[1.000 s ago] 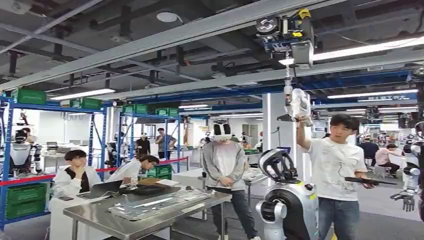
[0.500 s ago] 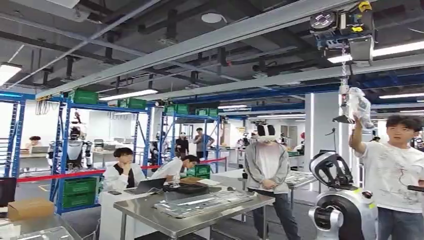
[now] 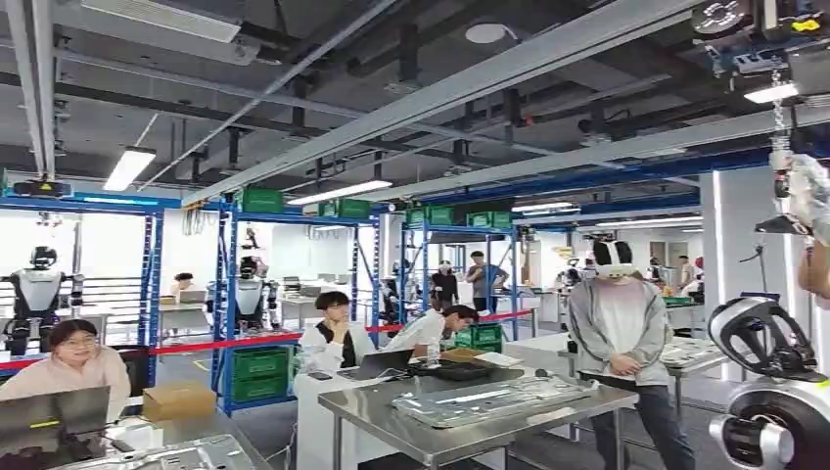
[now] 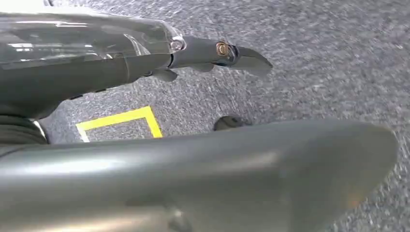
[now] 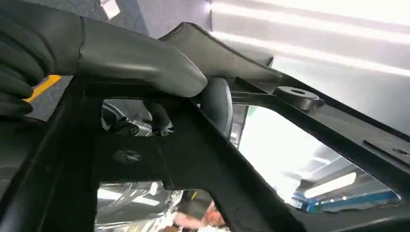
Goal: Take the parts from the cabinet and place them on the table.
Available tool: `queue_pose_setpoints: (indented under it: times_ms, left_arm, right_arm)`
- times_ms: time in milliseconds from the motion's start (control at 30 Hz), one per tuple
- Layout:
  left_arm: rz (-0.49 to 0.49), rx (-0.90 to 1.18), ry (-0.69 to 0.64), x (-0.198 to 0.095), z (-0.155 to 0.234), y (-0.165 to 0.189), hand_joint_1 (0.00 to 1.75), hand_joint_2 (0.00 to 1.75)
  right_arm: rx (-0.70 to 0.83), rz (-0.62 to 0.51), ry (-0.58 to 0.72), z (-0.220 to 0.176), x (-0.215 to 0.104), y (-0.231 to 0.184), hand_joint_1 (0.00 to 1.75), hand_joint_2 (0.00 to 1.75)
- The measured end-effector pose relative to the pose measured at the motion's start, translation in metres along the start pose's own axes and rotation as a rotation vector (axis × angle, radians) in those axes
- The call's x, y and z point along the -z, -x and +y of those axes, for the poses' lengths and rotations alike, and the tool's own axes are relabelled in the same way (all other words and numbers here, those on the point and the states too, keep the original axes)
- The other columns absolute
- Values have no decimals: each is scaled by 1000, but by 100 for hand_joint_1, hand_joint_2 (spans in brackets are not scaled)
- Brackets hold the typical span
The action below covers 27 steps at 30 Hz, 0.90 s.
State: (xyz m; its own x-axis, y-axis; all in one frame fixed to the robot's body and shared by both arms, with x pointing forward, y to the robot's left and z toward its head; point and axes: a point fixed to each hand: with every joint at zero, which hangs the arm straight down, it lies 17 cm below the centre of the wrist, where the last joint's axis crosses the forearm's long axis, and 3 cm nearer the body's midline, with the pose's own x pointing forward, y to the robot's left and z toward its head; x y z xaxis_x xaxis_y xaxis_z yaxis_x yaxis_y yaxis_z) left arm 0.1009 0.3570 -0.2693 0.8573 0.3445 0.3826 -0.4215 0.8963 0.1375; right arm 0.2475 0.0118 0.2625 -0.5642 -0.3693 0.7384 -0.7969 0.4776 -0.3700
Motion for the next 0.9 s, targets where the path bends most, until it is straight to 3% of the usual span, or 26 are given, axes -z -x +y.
queue_pose_setpoints:
  times_ms: [900]
  left_arm:
    - [-35,9,25,0,-6,-11,0,0]
  right_arm:
    - [14,-5,-1,0,3,3,175,175]
